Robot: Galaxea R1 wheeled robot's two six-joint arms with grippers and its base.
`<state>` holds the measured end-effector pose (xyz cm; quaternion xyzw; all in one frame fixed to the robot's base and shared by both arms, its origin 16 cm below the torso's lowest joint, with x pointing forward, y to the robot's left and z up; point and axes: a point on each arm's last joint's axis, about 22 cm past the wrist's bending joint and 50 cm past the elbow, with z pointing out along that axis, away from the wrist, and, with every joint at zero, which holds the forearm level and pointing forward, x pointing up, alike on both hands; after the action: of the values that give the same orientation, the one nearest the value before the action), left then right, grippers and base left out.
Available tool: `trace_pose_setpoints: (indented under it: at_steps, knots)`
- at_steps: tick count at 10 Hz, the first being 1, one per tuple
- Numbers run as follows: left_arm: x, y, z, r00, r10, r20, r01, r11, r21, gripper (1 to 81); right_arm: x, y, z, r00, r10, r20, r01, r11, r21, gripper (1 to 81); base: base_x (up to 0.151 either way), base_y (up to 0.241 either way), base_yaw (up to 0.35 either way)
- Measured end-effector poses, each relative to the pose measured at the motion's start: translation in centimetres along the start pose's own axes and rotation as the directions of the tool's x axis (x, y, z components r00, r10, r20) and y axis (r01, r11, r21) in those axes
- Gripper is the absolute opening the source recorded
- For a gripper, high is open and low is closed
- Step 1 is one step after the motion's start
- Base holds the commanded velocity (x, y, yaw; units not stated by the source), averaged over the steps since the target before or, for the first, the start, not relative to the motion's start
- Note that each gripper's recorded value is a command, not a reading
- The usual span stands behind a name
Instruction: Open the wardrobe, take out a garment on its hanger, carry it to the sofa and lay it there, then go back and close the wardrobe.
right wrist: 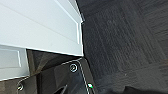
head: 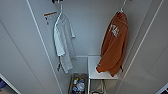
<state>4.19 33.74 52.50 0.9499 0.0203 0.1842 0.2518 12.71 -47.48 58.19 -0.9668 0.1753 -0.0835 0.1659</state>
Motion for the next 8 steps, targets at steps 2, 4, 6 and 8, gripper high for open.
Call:
trace_pose_setpoints:
  at_steps: [2,4,6,8]
  knots:
    - [-4.1,1.6,2.0,0.998,-0.024,0.051,0.023,1.0,0.011,81.1,-4.6,-2.1,3.6,0.998,0.027,0.048,-0.029,0.999,0.032,81.1,0.0,0.0,0.0]
    - [-6.5,2.9,4.1,0.996,-0.033,0.086,0.03,0.999,0.029,81.1,-12.2,-2.5,6.1,0.99,0.059,0.131,-0.062,0.998,0.021,81.1,0.0,0.0,0.0]
    - [-9.1,5.7,6.2,0.991,-0.047,0.123,0.045,0.999,0.022,81.1,-17.2,-4.7,9.0,0.982,0.074,0.172,-0.08,0.996,0.03,81.1,0.0,0.0,0.0]
    - [-11.7,7.1,7.0,0.983,-0.056,0.174,0.051,0.998,0.034,81.1,-21.4,-8.1,11.5,0.975,0.076,0.207,-0.09,0.994,0.062,81.1,0.0,0.0,0.0]
